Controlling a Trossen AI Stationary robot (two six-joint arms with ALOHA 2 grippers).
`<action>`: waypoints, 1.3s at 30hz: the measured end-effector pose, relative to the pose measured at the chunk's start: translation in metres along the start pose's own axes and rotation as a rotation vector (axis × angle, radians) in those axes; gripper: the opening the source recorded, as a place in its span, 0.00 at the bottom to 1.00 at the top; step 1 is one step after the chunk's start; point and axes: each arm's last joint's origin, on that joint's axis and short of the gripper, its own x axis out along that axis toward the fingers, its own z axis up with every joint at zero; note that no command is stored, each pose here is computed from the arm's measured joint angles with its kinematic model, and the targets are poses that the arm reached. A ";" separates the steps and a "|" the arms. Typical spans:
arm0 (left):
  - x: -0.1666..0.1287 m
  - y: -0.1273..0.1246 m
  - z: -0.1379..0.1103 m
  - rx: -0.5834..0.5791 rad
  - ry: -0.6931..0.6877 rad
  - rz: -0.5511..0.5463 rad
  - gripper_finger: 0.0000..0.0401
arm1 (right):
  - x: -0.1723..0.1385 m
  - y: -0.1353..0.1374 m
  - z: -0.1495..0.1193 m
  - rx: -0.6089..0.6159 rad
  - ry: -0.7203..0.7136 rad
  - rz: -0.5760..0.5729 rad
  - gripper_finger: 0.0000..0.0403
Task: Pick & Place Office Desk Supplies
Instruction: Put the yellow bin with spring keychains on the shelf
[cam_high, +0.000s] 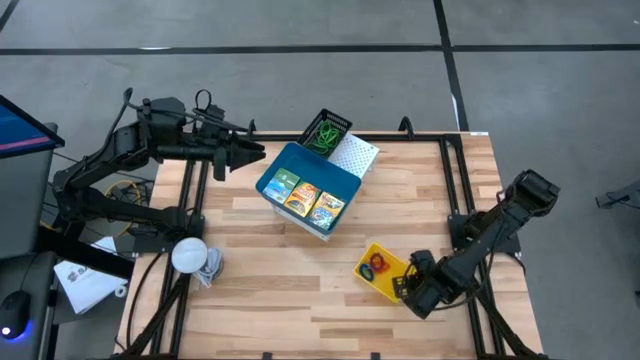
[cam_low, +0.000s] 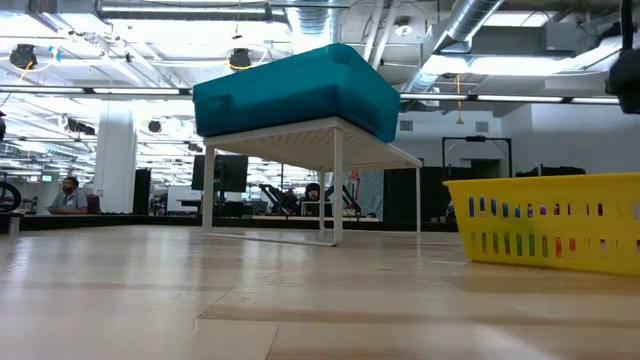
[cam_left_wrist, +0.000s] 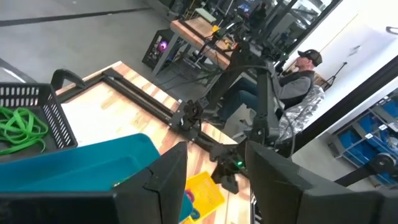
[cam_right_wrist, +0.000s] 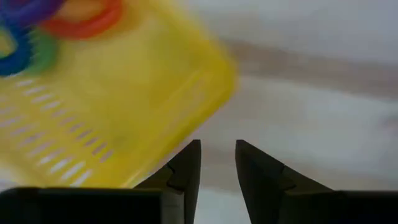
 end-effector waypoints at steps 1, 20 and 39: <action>0.000 0.000 0.001 0.001 -0.006 -0.004 0.40 | 0.001 -0.002 0.001 -0.005 -0.010 -0.014 0.24; 0.000 -0.002 0.003 -0.012 -0.034 -0.025 0.40 | 0.018 0.007 0.061 0.113 -0.274 -0.037 0.24; 0.000 -0.002 0.004 0.009 -0.037 -0.022 0.40 | -0.013 0.014 0.059 0.198 -0.136 0.213 0.24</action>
